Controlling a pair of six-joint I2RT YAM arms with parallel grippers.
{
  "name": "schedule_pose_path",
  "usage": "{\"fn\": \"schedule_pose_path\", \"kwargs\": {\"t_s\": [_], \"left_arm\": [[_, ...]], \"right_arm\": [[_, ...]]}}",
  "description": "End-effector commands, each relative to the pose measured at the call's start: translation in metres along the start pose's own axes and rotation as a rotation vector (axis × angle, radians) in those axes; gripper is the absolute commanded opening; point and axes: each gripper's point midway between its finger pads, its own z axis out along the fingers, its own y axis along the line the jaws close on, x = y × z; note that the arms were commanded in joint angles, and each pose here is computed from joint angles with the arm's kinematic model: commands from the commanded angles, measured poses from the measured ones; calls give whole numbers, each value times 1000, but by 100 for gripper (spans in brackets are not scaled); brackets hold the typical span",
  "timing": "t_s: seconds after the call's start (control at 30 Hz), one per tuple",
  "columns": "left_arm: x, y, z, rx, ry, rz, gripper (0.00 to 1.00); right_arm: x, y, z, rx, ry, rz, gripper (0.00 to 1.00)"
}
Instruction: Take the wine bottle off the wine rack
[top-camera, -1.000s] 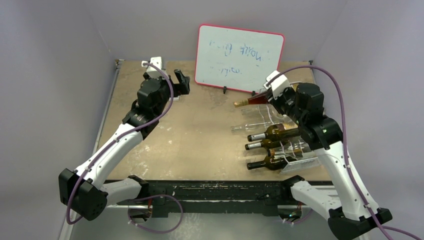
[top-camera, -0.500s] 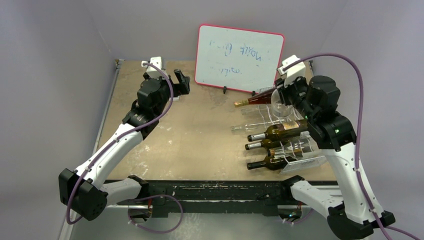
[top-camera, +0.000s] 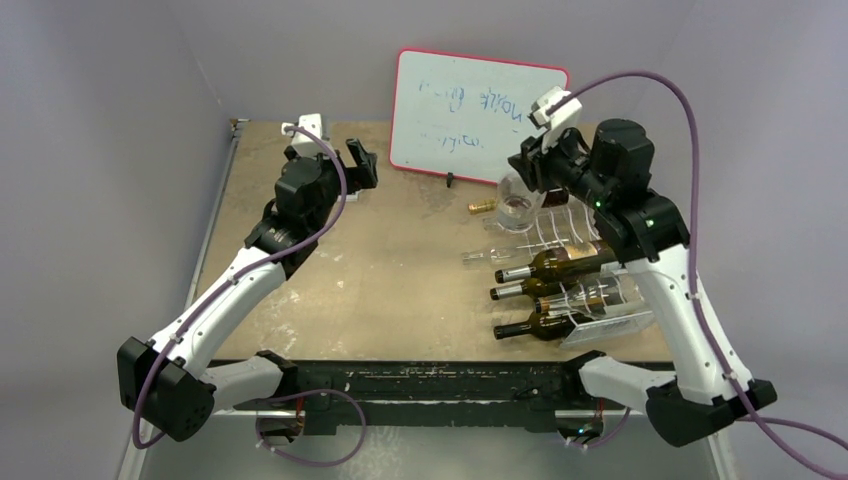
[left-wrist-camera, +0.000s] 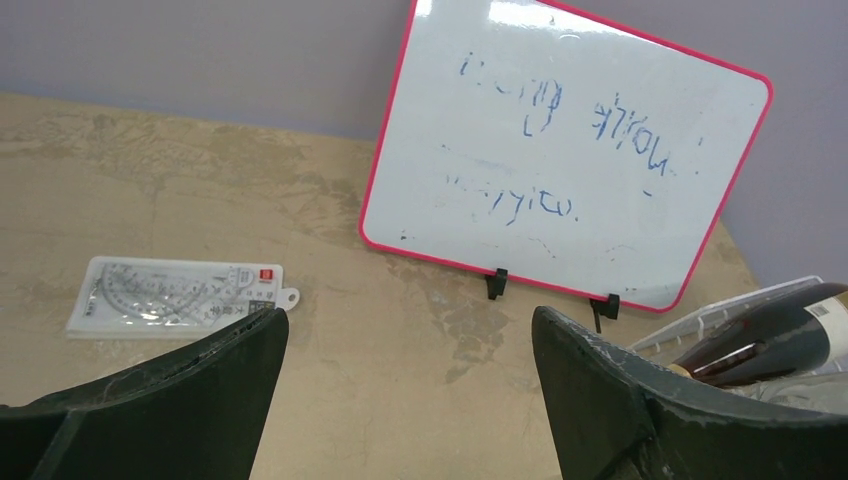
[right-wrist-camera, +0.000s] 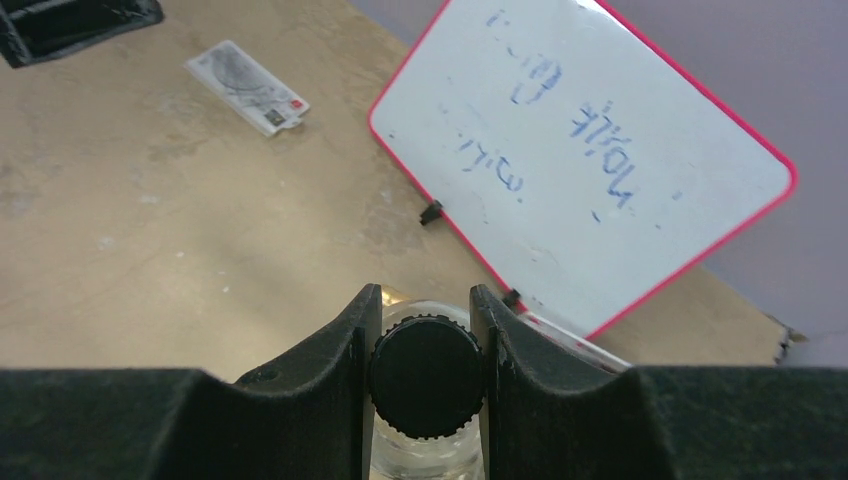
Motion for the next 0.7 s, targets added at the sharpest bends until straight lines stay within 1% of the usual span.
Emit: {"fn": "schedule_pose_path", "kwargs": {"t_s": [0.0,0.07,0.17,0.27,0.33,0.4,0.57,0.67], "left_arm": [[-28,5,-9,-47,-81,-18,90],[-34,13,-12,-95,-97,-18,90],[-44,34,-20,-212,-136,-26,91],[-51,55,-29,-327,-166,-31,92],[-56,64,-35,-379,-185,-31,93],[-62,70,-41,-410,-206,-33,94],[-76,86,-61,-487,-279,-54,94],[-82,89,-69,-493,-307,-72,94]], "right_arm": [[-130,16,-23,-61,-450,-59,0],[-138,31,-14,-98,-477,-48,0],[-147,54,6,-144,-497,-36,0],[-150,80,39,-179,-491,-33,0],[-153,91,57,-189,-509,-19,0],[-159,94,75,-175,-542,14,0],[-158,94,122,-129,-571,95,0],[-155,98,148,-127,-591,124,0]]}}
